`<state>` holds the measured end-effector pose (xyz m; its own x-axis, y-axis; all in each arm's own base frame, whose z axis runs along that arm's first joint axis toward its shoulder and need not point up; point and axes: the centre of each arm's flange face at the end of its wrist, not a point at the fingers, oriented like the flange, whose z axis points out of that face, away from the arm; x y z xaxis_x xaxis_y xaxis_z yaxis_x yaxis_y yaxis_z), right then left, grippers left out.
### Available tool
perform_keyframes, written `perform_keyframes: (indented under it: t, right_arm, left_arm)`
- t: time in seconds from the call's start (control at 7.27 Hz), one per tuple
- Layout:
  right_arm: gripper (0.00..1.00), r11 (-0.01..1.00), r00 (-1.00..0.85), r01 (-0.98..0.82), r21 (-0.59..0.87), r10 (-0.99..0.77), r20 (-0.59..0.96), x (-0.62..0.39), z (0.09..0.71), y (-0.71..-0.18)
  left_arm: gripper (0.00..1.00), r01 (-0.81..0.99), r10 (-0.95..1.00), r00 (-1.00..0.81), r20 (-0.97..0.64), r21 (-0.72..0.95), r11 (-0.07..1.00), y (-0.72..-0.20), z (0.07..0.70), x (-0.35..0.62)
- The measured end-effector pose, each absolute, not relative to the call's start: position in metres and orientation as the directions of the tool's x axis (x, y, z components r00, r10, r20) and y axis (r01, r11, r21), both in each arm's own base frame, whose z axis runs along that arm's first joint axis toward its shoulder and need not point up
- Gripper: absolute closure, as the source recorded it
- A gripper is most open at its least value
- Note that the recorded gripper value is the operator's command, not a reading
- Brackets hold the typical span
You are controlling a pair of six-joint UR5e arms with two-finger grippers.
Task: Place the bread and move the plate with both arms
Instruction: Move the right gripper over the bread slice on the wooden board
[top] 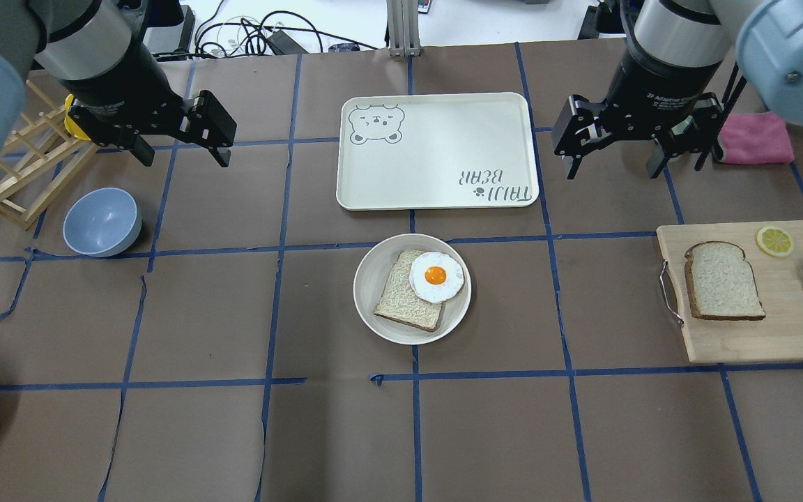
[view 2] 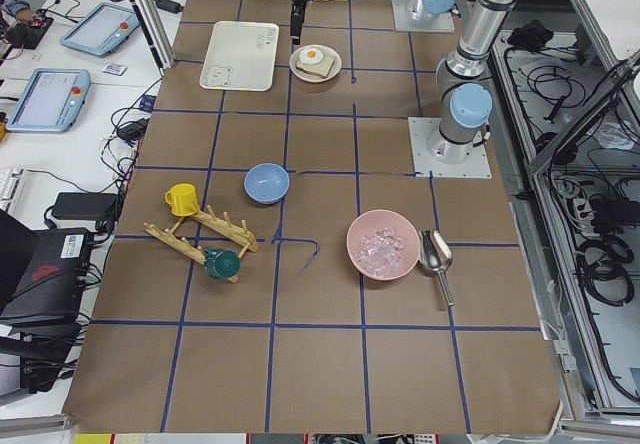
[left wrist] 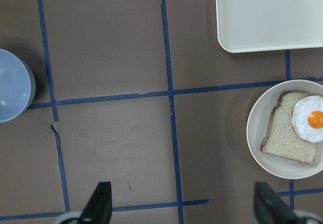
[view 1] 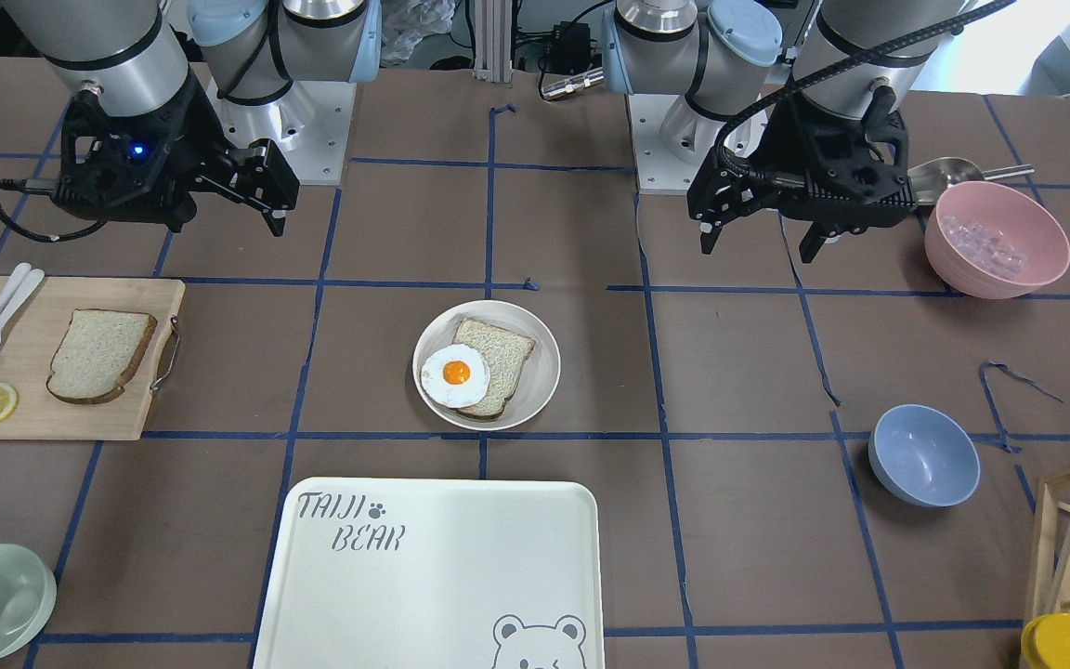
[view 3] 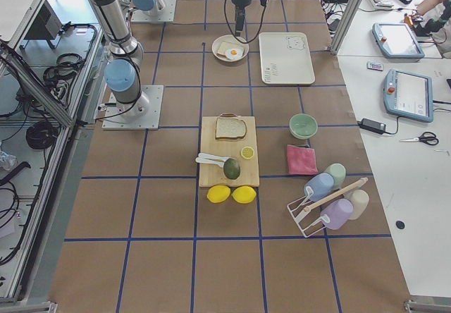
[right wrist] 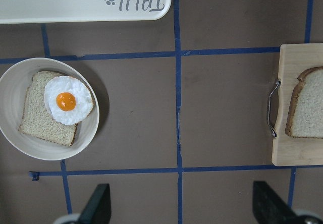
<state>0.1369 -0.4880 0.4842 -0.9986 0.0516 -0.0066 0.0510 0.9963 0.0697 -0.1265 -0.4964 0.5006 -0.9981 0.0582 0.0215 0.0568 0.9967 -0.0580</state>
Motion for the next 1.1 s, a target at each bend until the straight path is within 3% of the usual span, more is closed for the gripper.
perform_keyframes:
  t: [0.69,0.83,1.1]
  right_arm:
    - [0.02,0.958,-0.964,0.251,0.14,0.233,0.13,0.053,0.424,-0.521]
    - [0.15,0.944,-0.951,0.297,0.145,0.279,0.131,0.025,0.403,-0.53]
    - [0.15,0.932,-0.936,0.342,0.122,0.326,0.134,-0.002,0.36,-0.545]
  left_arm:
    - [0.0,0.052,0.054,-0.998,0.038,-0.058,0.997,-0.49,0.5,-0.131]
    - [0.0,0.052,0.054,-0.998,0.038,-0.059,0.997,-0.489,0.501,-0.131]
    - [0.0,0.052,0.054,-0.998,0.033,-0.06,0.997,-0.488,0.502,-0.131]
